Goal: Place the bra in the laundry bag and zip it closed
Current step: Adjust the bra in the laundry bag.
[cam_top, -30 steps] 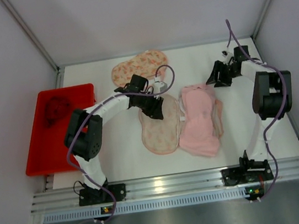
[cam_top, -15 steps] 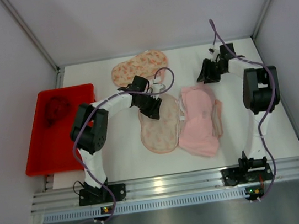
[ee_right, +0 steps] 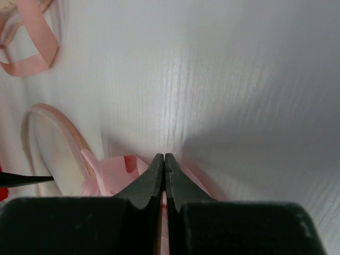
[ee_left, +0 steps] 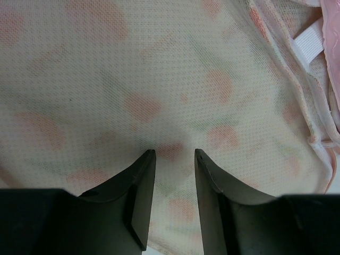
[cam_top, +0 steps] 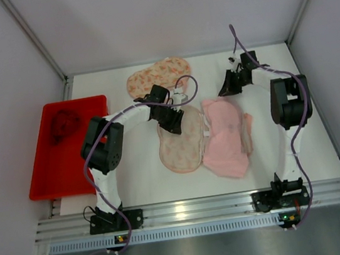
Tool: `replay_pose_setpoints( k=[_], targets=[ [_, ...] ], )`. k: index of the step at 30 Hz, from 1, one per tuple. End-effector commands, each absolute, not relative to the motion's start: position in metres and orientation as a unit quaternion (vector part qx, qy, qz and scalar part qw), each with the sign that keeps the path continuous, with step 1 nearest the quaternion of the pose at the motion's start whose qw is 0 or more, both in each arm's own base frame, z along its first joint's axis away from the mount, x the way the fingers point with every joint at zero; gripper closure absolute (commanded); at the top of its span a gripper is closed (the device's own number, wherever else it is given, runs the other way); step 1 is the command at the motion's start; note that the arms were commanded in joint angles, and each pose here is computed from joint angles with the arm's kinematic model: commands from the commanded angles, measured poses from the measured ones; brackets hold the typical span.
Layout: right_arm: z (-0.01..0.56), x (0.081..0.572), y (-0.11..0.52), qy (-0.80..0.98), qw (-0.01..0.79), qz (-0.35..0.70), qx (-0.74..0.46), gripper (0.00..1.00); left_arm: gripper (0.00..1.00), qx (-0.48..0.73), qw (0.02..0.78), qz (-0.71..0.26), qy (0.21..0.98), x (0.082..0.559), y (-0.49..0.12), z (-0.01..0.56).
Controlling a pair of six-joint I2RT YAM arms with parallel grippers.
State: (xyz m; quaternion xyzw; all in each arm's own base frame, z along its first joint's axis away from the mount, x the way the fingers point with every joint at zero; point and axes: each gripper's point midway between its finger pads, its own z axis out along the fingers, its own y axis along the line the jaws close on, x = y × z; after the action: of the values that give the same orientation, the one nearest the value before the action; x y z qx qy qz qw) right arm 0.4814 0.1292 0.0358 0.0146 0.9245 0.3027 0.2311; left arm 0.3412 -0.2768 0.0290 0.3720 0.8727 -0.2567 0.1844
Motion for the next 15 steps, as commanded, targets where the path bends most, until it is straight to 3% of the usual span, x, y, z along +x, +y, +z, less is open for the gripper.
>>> replay_pose_setpoints(
  k=[1,7,15],
  targets=[
    [0.114,0.508,0.145,0.882,0.316,0.35,-0.002,1.0,0.59,0.362,0.182,-0.253,0.879,0.346,-0.275,0.025],
    [0.167,0.494,0.157,0.854,0.33,0.403,0.009,1.0,0.59,0.359,0.183,-0.254,0.879,0.344,-0.274,0.028],
    [0.162,0.438,0.159,0.872,0.268,0.409,0.008,1.0,0.59,0.356,0.183,-0.252,0.881,0.34,-0.27,0.03]
  ],
)
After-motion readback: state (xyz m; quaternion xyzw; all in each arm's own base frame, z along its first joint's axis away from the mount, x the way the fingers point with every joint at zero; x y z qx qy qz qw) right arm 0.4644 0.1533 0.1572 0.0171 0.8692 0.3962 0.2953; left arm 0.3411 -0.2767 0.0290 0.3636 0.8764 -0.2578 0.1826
